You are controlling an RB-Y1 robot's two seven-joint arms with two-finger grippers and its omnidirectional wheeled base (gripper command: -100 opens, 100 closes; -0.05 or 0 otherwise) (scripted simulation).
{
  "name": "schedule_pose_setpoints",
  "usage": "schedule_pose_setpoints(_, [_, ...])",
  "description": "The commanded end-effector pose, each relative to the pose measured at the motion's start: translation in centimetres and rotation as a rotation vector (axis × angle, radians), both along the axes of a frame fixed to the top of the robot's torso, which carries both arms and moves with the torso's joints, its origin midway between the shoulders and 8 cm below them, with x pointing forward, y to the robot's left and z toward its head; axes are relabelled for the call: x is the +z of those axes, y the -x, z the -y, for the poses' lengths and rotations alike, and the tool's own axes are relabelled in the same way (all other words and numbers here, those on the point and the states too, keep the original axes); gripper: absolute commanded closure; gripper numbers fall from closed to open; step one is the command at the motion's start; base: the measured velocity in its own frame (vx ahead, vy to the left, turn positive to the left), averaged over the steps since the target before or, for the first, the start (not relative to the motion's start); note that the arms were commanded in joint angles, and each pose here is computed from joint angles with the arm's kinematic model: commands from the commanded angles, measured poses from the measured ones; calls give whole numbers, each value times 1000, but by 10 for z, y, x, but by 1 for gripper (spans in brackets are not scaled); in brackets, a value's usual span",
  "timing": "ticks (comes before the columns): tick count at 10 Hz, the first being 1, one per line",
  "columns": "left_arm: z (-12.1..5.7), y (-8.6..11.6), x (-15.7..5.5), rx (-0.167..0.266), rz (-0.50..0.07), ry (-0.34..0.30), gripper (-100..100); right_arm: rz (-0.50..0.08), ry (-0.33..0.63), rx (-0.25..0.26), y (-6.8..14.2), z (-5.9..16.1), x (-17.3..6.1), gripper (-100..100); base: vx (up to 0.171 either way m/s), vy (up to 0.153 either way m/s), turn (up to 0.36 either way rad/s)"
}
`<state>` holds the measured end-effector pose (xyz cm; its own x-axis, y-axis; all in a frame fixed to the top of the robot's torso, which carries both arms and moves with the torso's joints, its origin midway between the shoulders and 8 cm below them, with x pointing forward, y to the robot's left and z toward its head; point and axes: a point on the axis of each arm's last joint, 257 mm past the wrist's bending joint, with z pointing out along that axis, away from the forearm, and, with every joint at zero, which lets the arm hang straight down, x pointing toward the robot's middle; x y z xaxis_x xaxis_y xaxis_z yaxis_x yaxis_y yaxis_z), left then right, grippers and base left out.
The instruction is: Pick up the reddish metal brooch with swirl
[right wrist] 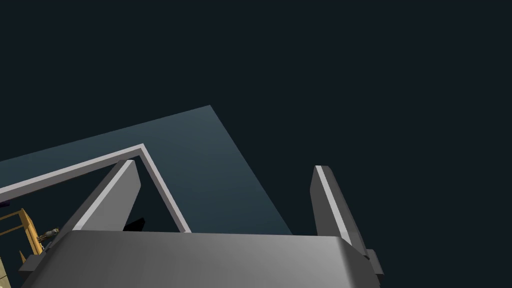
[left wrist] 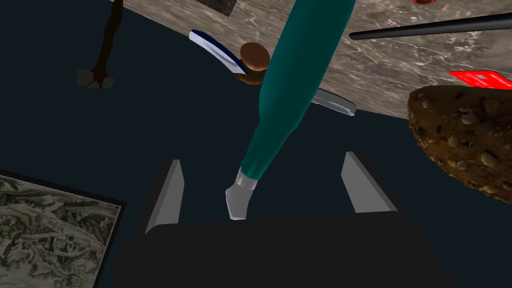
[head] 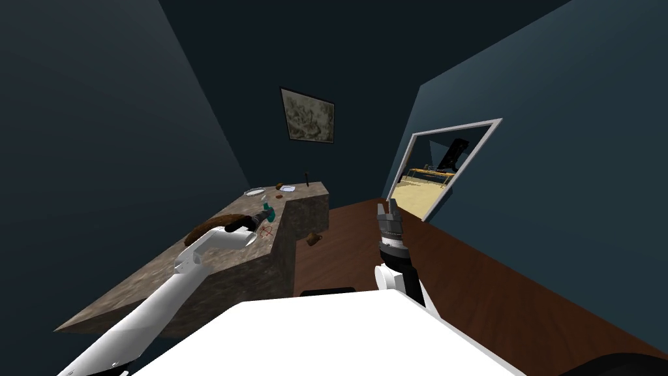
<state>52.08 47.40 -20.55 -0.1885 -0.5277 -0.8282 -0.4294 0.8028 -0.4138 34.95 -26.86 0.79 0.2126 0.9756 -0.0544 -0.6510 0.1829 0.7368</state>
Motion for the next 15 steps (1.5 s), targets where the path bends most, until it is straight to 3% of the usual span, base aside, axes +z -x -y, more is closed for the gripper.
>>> schedule_pose_setpoints(1, [-12,3,-7,27,-48,-11,-100,0,0,0,0,0,0,0,24,-51,-22])
schedule_pose_setpoints(2, [-29,3,-8,52,-81,-29,-100,0,0,0,0,0,0,0,27,-51,-48])
schedule_pose_setpoints(3, [-31,7,-14,65,-106,-26,-100,0,0,0,0,0,0,0,21,-44,-19])
schedule_pose_setpoints(4, [-48,7,-16,91,-141,-38,-100,0,0,0,0,0,0,0,26,-57,-39])
schedule_pose_setpoints(5, [-50,11,-20,103,-164,-35,-100,0,0,0,0,0,0,0,25,-45,-23])
schedule_pose_setpoints(8, [-82,20,-28,165,-254,-41,-100,0,0,0,0,0,0,0,25,-49,-29])
schedule_pose_setpoints(13, [-110,41,-43,241,-382,-20,-100,0,0,0,0,0,0,0,32,-44,-24])
schedule_pose_setpoints(14, [-120,50,-48,270,-429,-6,-100,0,0,0,0,0,0,0,32,-46,-31])
schedule_pose_setpoints(15, [-120,50,-49,270,-431,-6,-100,0,0,0,0,0,0,0,28,-37,-11])
